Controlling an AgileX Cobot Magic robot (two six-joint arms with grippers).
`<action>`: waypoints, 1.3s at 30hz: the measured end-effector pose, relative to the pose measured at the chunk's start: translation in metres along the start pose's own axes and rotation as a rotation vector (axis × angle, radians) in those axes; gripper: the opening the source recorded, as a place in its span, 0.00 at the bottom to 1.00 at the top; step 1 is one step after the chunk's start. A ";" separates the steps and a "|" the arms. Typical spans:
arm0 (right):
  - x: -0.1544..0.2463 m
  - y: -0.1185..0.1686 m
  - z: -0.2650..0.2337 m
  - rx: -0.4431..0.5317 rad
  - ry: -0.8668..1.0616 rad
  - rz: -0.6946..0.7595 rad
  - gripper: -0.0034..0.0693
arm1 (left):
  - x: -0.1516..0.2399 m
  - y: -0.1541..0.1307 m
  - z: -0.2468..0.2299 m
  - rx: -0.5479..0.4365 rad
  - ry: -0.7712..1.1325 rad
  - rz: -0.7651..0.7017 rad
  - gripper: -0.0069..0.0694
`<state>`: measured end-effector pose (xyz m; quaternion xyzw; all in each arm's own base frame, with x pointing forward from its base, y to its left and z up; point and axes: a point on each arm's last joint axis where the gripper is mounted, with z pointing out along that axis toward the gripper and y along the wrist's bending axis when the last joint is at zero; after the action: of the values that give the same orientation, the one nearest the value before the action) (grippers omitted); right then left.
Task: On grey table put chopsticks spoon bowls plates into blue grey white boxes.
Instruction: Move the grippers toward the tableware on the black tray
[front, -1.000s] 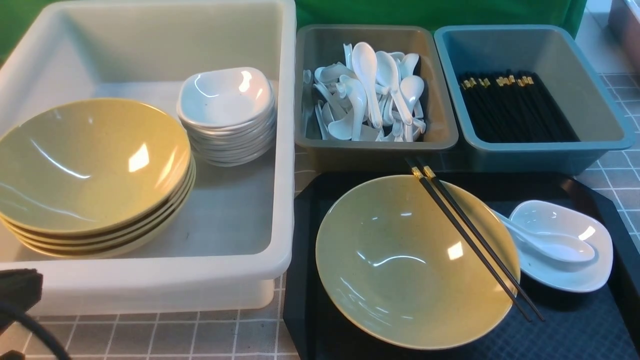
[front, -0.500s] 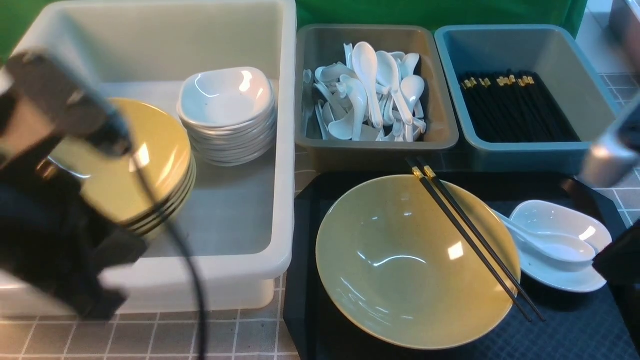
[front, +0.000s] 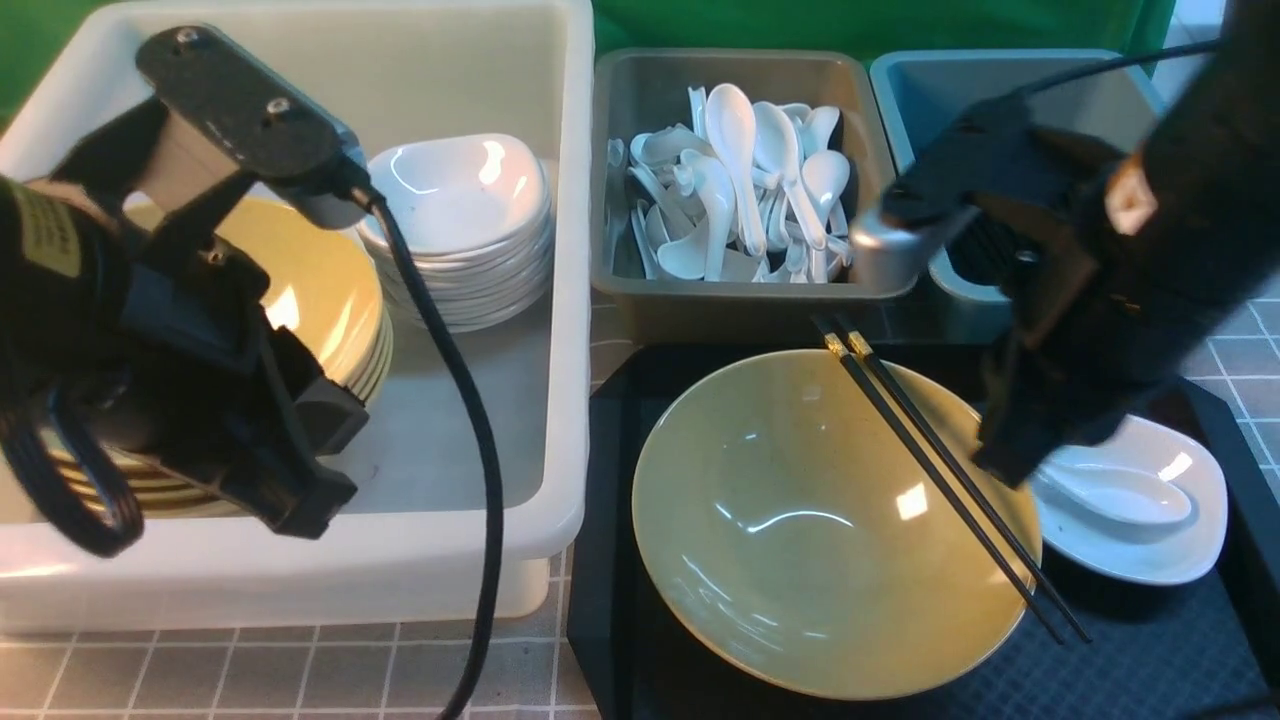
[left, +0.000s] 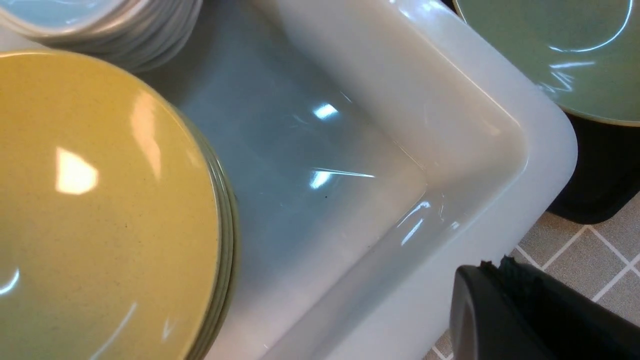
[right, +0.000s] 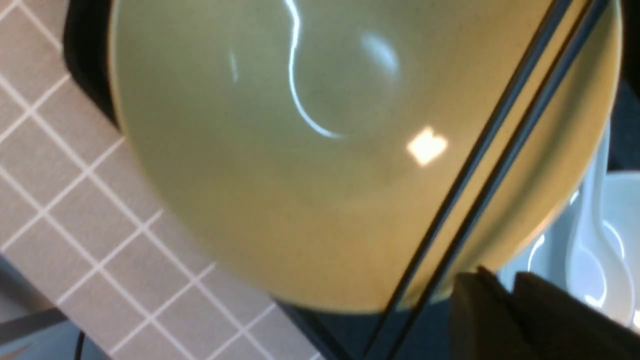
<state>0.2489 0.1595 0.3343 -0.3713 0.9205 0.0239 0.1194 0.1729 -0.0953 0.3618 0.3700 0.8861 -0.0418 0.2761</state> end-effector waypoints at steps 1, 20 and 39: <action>-0.006 -0.001 0.006 -0.001 0.014 0.020 0.29 | 0.003 -0.001 0.002 -0.001 -0.003 0.002 0.08; -0.035 -0.019 0.085 0.107 0.162 0.153 0.81 | 0.025 -0.009 0.030 0.039 0.054 -0.003 0.08; -0.039 -0.019 0.109 0.103 0.206 0.198 0.19 | 0.023 -0.009 0.030 0.047 0.034 -0.008 0.08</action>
<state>0.3111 0.1862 0.2383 -0.2724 0.9600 -0.0500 0.0405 0.1667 -0.0957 0.3232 0.3733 0.8909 -0.0574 0.2523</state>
